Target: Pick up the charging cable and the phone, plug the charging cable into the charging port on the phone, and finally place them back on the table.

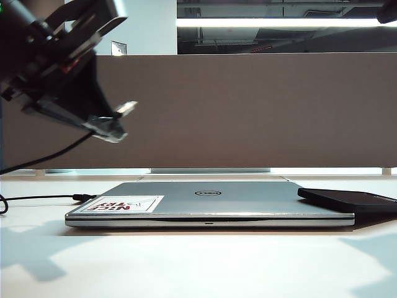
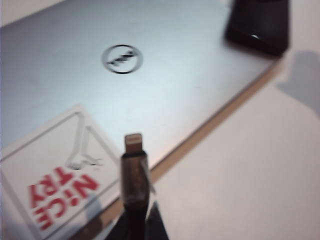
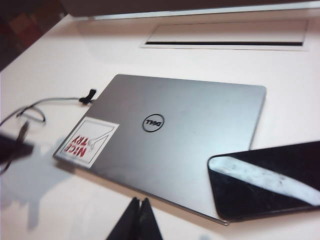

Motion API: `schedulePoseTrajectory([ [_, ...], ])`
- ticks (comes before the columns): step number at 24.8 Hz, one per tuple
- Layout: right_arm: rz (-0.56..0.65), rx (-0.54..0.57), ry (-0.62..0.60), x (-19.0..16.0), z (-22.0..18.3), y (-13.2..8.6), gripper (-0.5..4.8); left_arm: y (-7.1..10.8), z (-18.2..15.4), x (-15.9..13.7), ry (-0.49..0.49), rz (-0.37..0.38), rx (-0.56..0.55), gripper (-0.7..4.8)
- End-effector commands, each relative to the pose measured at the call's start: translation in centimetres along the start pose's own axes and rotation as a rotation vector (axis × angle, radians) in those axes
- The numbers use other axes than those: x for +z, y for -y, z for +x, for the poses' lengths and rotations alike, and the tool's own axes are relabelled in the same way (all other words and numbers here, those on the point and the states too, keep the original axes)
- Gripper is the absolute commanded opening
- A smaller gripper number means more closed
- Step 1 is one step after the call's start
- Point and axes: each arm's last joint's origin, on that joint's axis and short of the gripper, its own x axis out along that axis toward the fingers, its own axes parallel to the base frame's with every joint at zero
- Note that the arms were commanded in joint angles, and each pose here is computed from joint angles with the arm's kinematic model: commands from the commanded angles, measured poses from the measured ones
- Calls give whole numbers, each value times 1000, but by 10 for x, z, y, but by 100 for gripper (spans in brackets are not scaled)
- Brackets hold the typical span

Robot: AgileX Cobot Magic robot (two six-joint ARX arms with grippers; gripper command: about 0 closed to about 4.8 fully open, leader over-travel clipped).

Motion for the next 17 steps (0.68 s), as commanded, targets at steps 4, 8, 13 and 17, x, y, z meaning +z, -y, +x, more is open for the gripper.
schedulePoseTrajectory([
  [4, 227, -37, -30, -14, 10, 20, -4, 13, 1, 8, 72, 6, -55, -6],
  [8, 366, -91, -46, -27, 16, 33, -4, 13, 1, 8, 80, -3, -57, -6],
  [13, 530, -169, -40, -36, 20, 44, 78, 13, 1, 8, 79, -3, -57, -6],
  [17, 605, -211, -46, -35, 26, 52, 315, 13, 1, 8, 79, -1, -56, -6],
])
